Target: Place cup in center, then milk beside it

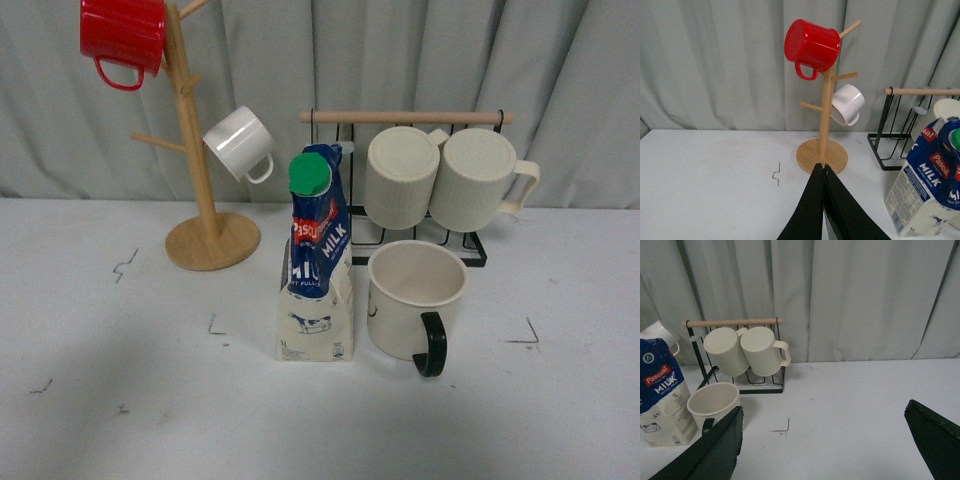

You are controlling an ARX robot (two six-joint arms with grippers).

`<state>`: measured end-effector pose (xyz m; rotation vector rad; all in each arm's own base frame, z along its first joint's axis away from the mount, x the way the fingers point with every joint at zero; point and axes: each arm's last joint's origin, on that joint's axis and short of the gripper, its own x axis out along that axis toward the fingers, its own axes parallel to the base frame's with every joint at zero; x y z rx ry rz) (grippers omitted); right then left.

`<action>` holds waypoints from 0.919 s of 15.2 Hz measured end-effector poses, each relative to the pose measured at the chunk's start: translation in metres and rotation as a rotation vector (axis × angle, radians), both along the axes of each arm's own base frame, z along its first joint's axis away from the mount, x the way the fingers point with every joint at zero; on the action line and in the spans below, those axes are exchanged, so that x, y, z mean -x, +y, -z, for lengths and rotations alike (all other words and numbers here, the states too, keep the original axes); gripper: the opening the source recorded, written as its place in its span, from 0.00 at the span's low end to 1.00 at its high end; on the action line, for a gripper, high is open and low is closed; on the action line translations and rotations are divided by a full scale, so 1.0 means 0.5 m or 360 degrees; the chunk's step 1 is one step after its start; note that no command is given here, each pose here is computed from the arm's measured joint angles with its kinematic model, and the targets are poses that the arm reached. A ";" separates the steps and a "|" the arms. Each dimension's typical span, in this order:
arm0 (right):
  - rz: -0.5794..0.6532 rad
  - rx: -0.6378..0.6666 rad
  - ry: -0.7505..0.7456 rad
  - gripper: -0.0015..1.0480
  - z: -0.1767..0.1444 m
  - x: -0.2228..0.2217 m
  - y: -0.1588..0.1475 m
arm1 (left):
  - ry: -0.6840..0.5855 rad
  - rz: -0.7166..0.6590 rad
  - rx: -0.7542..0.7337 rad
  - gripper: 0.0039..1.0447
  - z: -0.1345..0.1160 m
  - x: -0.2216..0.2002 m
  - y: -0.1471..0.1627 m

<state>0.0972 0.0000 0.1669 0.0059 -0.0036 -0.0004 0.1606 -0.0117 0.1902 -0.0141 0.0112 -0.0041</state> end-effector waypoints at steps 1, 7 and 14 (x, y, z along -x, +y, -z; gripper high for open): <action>0.0000 0.0000 0.0000 0.94 0.000 0.000 0.000 | 0.0001 0.0019 0.0000 0.01 0.006 0.009 0.012; 0.0000 0.0000 -0.0001 0.94 0.000 0.000 0.000 | -0.0009 -0.0002 0.0001 0.01 0.028 0.054 0.023; 0.0000 0.0001 0.0000 0.94 0.000 0.000 0.000 | -0.0033 -0.0002 0.0000 0.01 0.040 0.085 0.023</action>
